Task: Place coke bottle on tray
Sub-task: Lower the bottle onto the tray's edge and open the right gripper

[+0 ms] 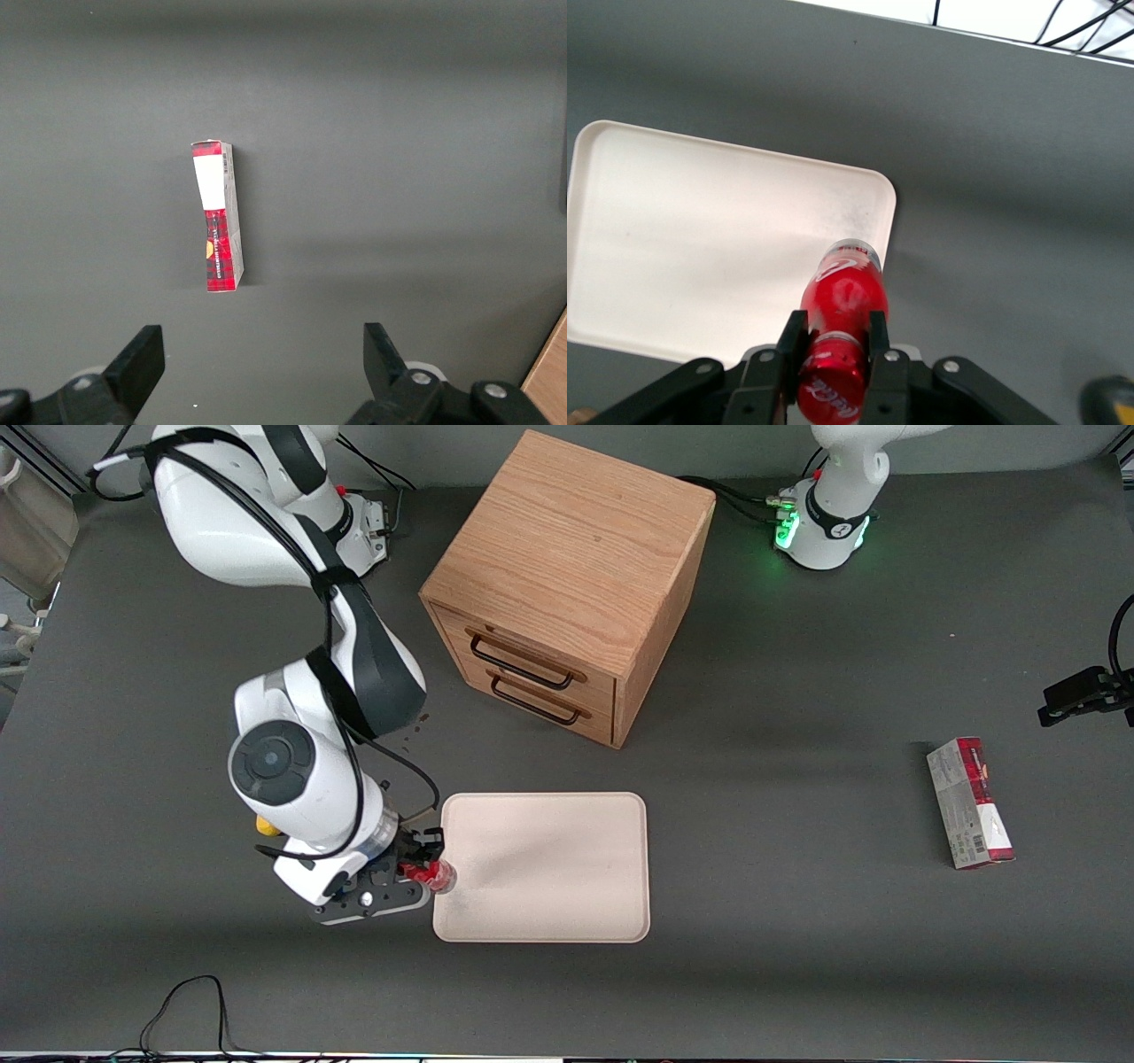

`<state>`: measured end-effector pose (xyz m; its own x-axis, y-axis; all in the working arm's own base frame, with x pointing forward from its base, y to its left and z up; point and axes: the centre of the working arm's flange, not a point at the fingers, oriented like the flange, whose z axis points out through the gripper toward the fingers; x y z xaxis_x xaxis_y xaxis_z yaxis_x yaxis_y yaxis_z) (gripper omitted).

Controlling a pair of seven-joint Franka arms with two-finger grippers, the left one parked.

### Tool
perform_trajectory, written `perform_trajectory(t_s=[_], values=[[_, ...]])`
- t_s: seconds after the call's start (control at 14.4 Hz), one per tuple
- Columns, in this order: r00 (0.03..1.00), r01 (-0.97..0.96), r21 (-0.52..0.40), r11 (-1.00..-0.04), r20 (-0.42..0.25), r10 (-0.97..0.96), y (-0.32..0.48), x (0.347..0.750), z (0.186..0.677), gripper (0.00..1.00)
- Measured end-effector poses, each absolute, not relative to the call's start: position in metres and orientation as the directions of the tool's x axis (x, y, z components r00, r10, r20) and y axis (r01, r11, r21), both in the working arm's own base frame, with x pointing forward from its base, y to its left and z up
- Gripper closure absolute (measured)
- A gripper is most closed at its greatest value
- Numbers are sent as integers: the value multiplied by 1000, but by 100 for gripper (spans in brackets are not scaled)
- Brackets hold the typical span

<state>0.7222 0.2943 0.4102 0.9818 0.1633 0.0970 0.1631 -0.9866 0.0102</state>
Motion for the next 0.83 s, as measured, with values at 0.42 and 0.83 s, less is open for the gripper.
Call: perform_trajectory(t_s=[0.42,0.83], values=[[981,166,6,-986,98,166,299,733,356,68],[982,165,6,-986,89,165,300,737,326,68]])
